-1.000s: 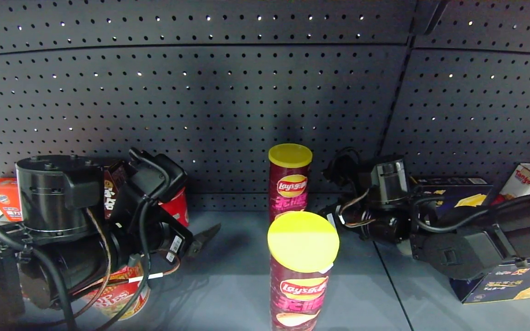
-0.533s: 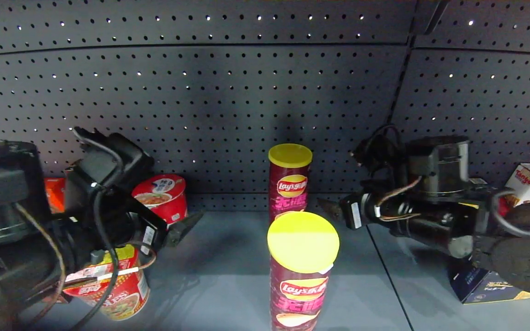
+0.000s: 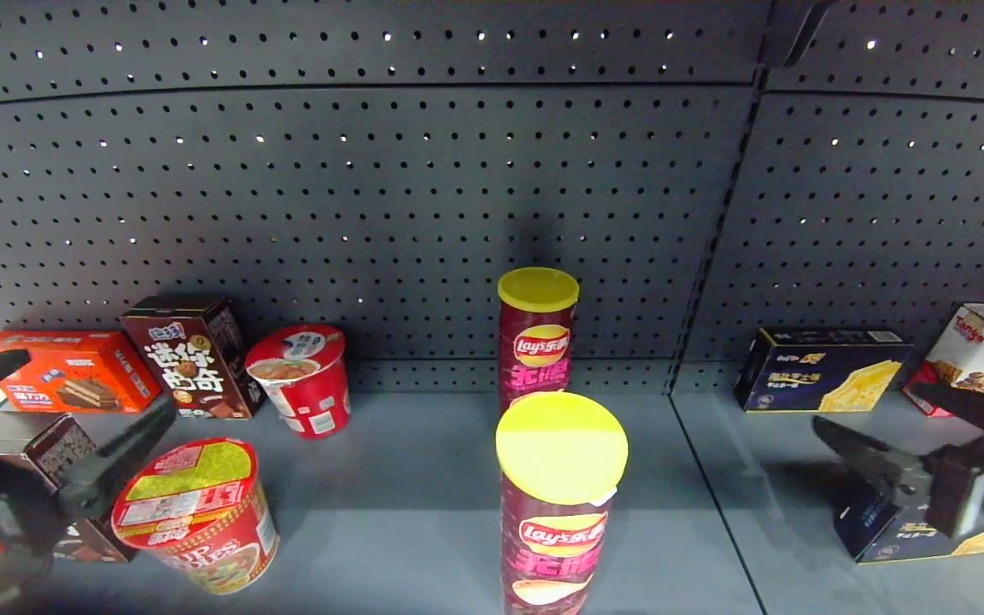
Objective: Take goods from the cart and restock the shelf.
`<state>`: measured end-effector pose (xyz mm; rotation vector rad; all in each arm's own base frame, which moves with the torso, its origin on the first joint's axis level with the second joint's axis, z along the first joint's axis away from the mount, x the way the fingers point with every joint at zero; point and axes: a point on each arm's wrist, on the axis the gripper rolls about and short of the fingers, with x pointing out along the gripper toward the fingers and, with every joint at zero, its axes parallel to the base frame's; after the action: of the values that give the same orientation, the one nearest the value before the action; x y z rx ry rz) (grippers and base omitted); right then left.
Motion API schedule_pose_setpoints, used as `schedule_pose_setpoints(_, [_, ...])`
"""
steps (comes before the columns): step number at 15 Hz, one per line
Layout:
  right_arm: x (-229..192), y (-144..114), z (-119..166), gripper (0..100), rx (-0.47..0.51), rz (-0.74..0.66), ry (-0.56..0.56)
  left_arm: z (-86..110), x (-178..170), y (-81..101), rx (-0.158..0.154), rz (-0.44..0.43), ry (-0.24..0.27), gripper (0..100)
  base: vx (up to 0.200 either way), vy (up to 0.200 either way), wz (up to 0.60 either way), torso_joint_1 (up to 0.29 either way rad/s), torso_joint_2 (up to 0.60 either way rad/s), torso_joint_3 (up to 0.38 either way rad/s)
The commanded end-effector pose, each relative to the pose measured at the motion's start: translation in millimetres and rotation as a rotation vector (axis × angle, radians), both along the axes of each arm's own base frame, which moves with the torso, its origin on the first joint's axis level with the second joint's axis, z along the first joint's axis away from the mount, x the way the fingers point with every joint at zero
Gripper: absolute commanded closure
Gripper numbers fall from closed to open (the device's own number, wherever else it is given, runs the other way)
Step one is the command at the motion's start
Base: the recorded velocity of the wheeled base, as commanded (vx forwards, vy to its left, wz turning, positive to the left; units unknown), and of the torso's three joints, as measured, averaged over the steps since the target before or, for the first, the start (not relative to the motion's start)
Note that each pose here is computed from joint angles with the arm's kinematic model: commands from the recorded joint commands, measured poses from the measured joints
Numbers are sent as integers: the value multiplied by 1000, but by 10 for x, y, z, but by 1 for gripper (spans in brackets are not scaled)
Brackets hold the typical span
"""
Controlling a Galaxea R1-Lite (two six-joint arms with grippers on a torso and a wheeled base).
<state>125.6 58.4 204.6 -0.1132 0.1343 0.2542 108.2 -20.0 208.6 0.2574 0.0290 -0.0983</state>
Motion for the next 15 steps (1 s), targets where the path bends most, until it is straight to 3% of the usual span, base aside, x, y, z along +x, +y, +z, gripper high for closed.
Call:
schedule_pose_setpoints(1, [-335,-287,1,0,44,-98,-101,-143,-410,129,-17,83,-86,0,0,0,0,0,0,0])
schedule_pose_setpoints(4, [-610,-519,-26,0,30,-240,-208,-244,-727,195,-5,153,-91,0,0,0,0,0,0,0])
schedule_pose_setpoints(6, [-821,-576,-210,0,-9,-290,-241,-433,-1072,248,53,177,-106,0,0,0,0,0,0,0])
schedule_pose_setpoints(7, [-900,-583,-302,0,-32,-290,-251,-572,-1202,268,62,186,-98,0,0,0,0,0,0,0])
schedule_pose_setpoints(8, [-983,-589,-384,0,-53,-287,-267,-707,-1334,286,60,193,-108,0,0,0,0,0,0,0])
schedule_pose_setpoints(9, [-1126,-603,-478,0,-62,-297,-268,-814,-1376,295,34,229,-96,0,0,0,0,0,0,0])
schedule_pose_setpoints(10, [-1230,-611,-568,0,-64,-292,-251,-774,-1369,296,16,234,-139,0,0,0,0,0,0,0])
schedule_pose_setpoints(12, [-1401,-625,-760,0,-62,-297,-219,-997,-1282,280,12,206,-92,0,0,0,0,0,0,0])
schedule_pose_setpoints(14, [-1508,-632,-890,0,-54,-324,-218,-1090,-1231,273,7,205,-153,0,0,0,0,0,0,0])
schedule_pose_setpoints(15, [-1515,-634,-863,0,-31,-333,-230,-1124,-1228,272,4,205,-120,0,0,0,0,0,0,0])
